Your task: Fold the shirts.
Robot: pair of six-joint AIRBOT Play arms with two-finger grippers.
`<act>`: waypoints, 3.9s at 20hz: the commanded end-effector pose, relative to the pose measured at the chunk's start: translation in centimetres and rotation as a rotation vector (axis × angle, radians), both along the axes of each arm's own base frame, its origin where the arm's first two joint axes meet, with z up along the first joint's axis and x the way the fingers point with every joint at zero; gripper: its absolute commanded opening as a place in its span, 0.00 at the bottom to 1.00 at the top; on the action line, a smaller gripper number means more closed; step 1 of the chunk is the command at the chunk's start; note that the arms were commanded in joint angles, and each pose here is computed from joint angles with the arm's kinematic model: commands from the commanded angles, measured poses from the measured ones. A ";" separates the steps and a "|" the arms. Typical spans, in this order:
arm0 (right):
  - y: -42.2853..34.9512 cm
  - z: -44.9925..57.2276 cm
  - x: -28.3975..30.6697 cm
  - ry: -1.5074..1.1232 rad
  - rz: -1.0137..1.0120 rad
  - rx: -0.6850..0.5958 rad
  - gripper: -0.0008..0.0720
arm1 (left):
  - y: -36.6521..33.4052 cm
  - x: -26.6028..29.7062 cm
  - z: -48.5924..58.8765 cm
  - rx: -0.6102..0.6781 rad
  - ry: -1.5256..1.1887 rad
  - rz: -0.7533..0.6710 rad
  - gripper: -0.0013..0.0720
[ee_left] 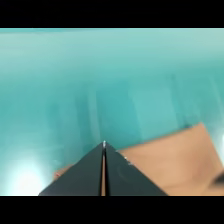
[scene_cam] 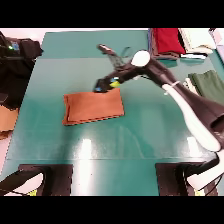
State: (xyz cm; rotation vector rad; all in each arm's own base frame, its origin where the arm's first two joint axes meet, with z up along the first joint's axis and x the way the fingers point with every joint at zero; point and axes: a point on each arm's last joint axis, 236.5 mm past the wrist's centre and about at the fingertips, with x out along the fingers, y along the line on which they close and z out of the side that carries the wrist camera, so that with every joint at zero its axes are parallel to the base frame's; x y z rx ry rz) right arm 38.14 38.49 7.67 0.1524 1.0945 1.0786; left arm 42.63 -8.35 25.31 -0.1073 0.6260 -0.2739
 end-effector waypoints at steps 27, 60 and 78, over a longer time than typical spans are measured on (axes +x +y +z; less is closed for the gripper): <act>-15.9 -2.6 11.0 0.022 -0.423 -0.004 0.04 | -13.1 -3.0 -3.0 -0.084 0.049 -0.287 0.05; -60.3 20.7 6.6 -0.558 -1.145 -0.230 0.04 | -16.8 -4.8 -2.5 -0.163 0.076 -0.325 0.05; -64.7 5.9 -12.7 0.011 -1.438 -0.438 0.84 | -16.7 -4.9 -2.6 -0.125 0.060 -0.351 0.05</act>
